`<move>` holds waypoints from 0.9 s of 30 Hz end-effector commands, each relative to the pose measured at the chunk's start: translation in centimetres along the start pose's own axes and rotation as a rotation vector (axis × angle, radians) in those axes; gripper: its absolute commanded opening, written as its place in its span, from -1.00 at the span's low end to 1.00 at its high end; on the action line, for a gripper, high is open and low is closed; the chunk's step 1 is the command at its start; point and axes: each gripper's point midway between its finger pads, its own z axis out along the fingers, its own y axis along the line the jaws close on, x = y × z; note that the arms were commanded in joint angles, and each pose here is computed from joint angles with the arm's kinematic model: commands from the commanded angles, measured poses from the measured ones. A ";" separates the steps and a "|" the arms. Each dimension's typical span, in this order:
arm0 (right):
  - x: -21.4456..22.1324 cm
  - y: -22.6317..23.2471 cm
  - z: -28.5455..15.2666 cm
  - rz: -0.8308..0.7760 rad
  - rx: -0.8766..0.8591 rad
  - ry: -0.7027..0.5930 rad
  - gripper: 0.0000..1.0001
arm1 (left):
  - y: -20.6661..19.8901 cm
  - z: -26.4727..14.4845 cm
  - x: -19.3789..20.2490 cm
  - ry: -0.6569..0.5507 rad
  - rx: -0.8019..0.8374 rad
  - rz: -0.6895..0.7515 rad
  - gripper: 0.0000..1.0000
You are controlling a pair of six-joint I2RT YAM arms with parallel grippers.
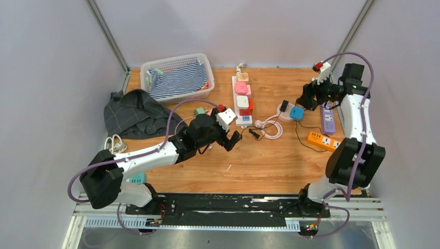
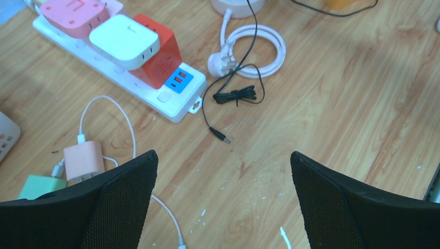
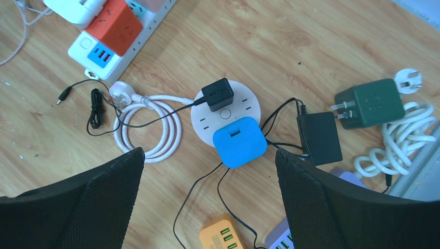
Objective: Pull the plug off the socket
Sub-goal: Move the socket to the center of the board.
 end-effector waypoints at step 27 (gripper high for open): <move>9.2 -7.7 13.0 0.313 0.108 0.477 -0.26 | 0.2 -0.4 0.0 -0.060 -0.011 0.045 1.00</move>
